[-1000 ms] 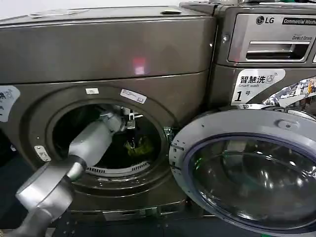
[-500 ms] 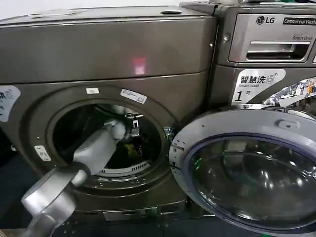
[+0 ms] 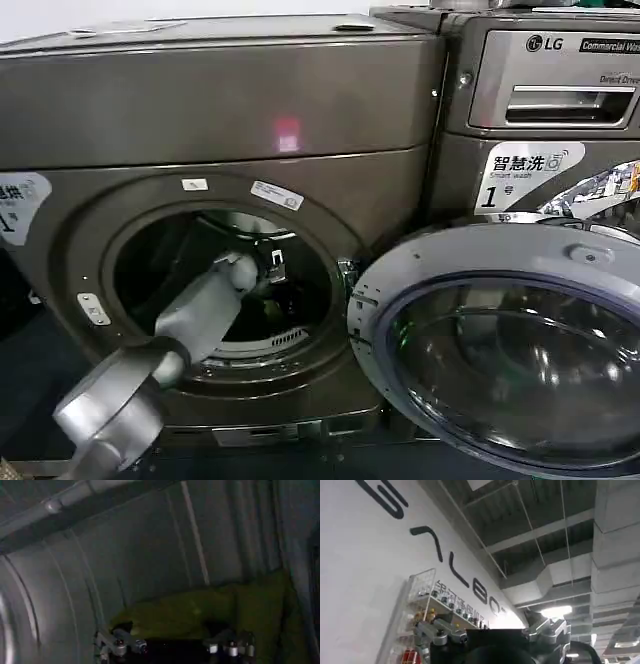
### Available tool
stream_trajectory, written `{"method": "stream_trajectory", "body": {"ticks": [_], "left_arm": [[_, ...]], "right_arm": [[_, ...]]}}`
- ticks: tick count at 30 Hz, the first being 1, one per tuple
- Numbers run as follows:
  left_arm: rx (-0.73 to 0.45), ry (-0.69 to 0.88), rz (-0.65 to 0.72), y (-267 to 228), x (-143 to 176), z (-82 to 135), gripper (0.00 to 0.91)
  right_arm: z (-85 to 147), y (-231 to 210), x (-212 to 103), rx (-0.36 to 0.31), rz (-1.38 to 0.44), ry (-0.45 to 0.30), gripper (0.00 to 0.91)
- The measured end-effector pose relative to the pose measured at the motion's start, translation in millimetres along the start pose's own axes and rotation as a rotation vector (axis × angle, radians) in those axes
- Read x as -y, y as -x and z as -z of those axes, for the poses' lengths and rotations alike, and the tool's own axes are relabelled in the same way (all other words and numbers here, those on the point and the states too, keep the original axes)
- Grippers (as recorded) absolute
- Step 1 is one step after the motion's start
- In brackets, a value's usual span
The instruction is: Grasp the clothes from the dryer.
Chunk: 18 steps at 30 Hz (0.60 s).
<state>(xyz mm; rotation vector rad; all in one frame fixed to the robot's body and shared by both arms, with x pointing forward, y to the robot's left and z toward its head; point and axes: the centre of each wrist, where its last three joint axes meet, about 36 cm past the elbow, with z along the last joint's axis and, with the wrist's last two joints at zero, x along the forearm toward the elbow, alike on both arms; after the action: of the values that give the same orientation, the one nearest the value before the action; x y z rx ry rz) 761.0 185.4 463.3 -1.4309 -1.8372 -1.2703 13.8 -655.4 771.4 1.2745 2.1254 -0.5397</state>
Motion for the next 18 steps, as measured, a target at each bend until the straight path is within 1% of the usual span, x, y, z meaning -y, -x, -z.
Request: {"method": "stream_trajectory", "body": {"ticks": [1, 2, 3, 4, 6, 8, 15, 16, 17, 18], "left_arm": [[0.003, -0.007, -0.004, 0.6, 1.2, -2.2, 0.375], [0.005, -0.012, -0.007, 0.9, 1.8, -3.3, 0.182], [0.01, -0.018, -0.011, 1.2, 2.4, -4.1, 0.159], [0.015, -0.022, -0.014, 1.1, 2.6, -4.8, 0.114], [0.022, -0.03, -0.015, 0.4, 2.2, -5.7, 0.068], [0.026, -0.037, -0.013, -0.5, 1.4, -6.2, 0.046], [0.041, -0.043, -0.015, -0.2, 1.2, -3.9, 0.046], [0.042, -0.043, -0.015, -0.3, 1.3, -4.3, 0.034], [0.044, -0.044, -0.015, -0.5, 1.4, -4.6, 0.046], [0.046, -0.044, -0.015, -0.8, 1.4, -5.0, 0.034]], "right_arm": [[0.0, 0.1, -0.2, 0.0, 0.0, 0.0, 0.907], [0.1, 0.3, -0.4, 0.001, 0.0, 0.0, 0.907], [0.1, 0.4, -0.4, 0.001, 0.0, 0.0, 0.907], [0.1, 0.4, -0.4, 0.001, 0.0, 0.0, 0.907], [0.3, 0.4, -0.2, 0.001, 0.0, -0.001, 0.907], [0.5, 0.2, 0.7, 0.002, -0.003, -0.001, 0.907], [1.7, -0.5, 3.5, 0.002, -0.009, -0.006, 0.907], [1.8, -0.5, 3.6, 0.002, -0.009, -0.006, 0.907], [1.8, -0.6, 3.7, 0.002, -0.009, -0.006, 0.907], [1.8, -0.6, 3.7, 0.002, -0.009, -0.006, 0.907]]}}
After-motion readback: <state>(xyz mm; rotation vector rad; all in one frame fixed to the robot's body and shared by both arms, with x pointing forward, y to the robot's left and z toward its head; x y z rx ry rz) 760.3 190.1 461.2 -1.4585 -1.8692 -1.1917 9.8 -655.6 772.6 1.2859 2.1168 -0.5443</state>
